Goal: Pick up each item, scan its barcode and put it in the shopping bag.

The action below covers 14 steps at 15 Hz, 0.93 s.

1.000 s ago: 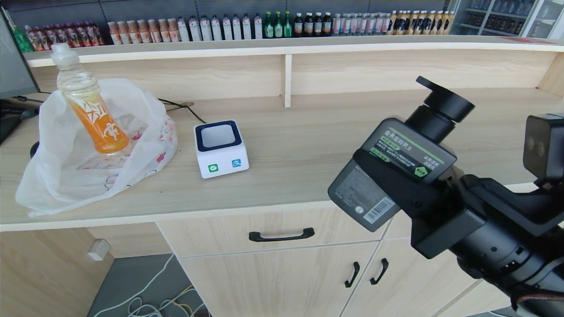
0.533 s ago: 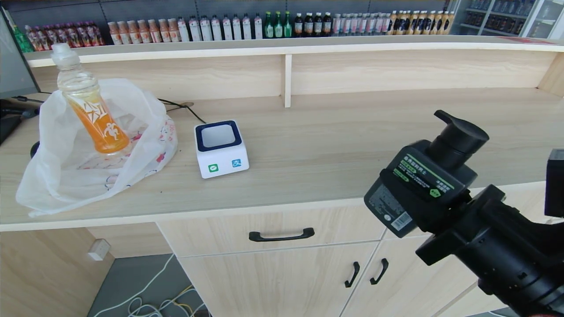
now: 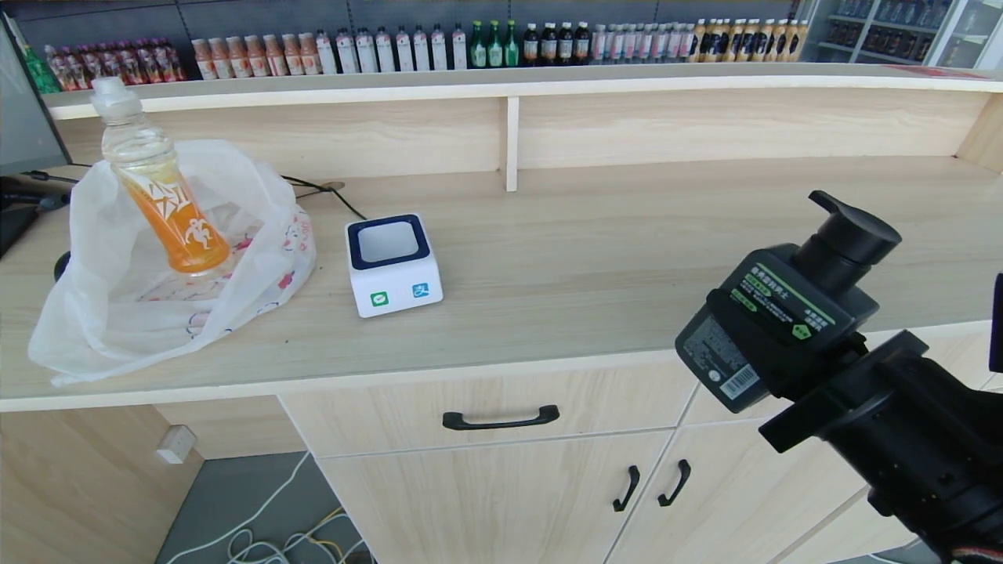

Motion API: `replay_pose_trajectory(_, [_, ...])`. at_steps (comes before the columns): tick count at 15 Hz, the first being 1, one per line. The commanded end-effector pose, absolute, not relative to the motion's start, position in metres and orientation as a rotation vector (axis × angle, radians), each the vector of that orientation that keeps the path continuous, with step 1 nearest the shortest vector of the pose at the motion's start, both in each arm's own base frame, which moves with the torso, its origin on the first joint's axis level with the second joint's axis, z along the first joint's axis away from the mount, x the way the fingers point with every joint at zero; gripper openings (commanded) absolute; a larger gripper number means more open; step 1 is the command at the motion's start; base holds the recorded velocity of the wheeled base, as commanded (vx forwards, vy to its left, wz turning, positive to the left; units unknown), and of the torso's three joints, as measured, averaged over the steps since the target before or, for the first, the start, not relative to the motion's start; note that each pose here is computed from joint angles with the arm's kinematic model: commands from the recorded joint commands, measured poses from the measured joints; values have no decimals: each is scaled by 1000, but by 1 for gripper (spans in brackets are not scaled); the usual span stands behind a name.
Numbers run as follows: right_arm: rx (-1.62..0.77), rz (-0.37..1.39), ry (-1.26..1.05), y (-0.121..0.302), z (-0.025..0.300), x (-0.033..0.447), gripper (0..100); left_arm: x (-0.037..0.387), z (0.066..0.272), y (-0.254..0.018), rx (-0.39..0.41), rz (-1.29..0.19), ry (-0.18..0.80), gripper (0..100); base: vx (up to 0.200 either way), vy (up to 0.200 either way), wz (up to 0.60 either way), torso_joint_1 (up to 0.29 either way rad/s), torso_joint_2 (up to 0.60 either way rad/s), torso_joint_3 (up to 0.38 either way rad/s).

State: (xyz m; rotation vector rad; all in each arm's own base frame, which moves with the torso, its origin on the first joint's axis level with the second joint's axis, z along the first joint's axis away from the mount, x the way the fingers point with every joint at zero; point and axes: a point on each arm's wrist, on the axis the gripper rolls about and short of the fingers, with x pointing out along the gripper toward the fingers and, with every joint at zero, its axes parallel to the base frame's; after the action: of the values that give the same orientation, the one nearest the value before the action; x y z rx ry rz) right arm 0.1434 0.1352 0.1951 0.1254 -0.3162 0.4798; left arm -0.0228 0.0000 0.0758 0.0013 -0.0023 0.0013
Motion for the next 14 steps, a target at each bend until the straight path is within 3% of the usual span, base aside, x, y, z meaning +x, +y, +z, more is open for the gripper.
replay_pose_trajectory(1, [126,479,-320,136,196,144,0,-23,76,0,2,2,-3,100,0,0,0,0,0,0])
replay_pose_trajectory(3, [124,479,-320,139,196,147,0,-23,76,0,3,2,-3,100,0,0,0,0,0,0])
replay_pose_trajectory(14, [141,489,-339,150,202,156,0,-23,76,0,5,2,-3,100,0,200,0,3,4,2])
